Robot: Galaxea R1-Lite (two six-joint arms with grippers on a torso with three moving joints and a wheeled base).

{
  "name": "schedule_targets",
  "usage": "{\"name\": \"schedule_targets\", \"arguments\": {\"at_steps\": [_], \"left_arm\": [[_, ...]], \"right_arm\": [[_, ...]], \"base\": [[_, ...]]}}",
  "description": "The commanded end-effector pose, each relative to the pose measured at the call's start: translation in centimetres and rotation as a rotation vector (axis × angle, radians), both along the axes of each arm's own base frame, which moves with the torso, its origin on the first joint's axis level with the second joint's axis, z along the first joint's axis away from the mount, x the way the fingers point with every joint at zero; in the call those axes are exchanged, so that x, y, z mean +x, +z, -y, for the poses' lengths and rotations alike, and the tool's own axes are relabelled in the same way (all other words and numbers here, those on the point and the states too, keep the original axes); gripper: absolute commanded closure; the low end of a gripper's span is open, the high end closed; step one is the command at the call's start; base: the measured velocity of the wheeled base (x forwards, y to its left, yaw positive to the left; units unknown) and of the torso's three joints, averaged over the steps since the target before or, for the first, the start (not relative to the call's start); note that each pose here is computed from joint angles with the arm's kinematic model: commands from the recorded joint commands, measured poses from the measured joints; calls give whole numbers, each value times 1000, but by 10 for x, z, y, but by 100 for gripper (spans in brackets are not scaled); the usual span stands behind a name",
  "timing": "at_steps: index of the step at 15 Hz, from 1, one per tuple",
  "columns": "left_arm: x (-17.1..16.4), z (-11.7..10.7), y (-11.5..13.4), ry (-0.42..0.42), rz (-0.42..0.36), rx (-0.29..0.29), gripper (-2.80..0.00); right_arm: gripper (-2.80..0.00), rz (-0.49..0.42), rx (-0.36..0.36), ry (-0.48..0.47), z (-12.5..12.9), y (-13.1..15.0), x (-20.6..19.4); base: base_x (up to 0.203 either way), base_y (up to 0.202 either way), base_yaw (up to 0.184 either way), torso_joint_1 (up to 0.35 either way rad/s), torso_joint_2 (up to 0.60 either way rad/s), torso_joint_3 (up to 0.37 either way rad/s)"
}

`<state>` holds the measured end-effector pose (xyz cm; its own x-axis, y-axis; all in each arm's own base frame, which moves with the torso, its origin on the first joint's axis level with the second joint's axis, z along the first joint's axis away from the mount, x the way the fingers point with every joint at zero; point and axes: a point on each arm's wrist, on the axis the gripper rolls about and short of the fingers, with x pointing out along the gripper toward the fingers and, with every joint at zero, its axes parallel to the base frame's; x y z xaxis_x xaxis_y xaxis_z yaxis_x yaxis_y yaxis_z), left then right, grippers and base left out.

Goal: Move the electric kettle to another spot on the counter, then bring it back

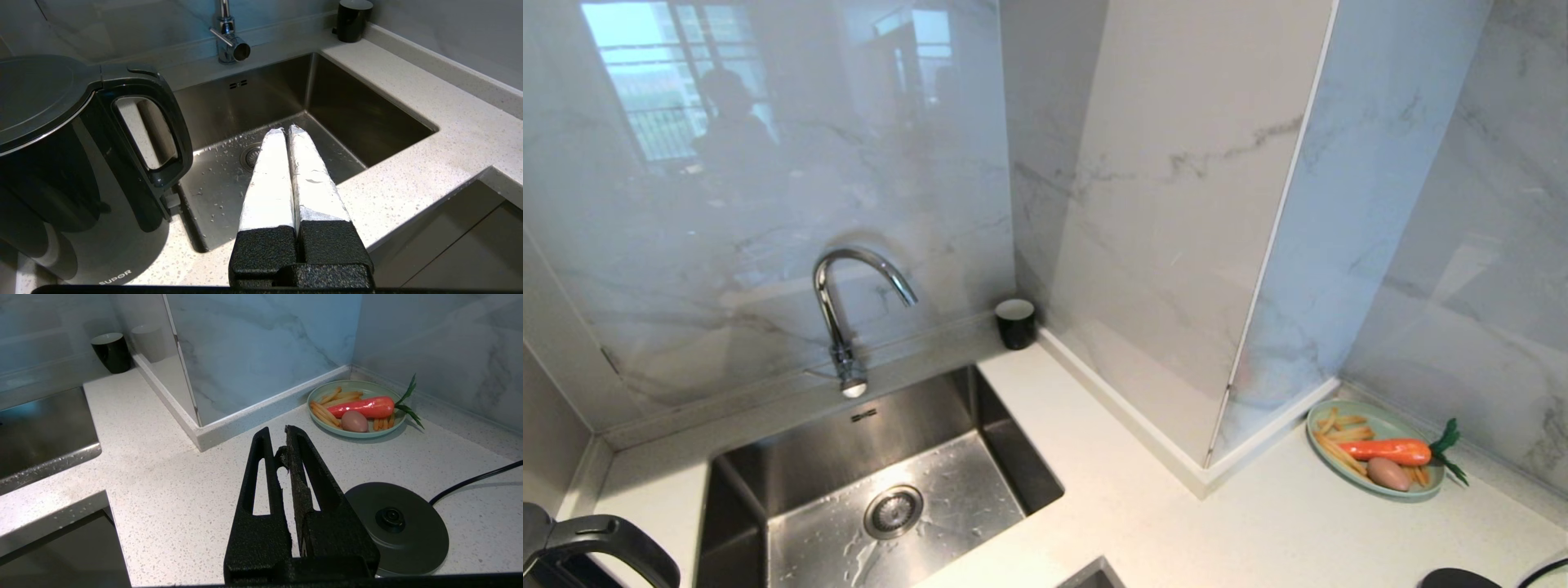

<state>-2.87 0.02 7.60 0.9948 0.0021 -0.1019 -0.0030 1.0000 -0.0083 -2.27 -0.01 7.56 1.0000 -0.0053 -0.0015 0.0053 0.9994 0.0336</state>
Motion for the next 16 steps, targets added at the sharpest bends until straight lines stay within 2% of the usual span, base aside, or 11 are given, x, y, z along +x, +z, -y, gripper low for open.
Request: {"name": "schedule_targets", "arguments": {"at_steps": [1, 16], "left_arm": [[0, 0, 0, 1, -1, 0, 0], [0, 0, 0, 1, -1, 0, 0]], "right_arm": [[0, 1, 0, 1, 0, 0, 0], [0, 1, 0, 1, 0, 0, 0]], "base": [[0, 0, 0, 0, 0, 0], [0, 0, 0, 0, 0, 0]]}}
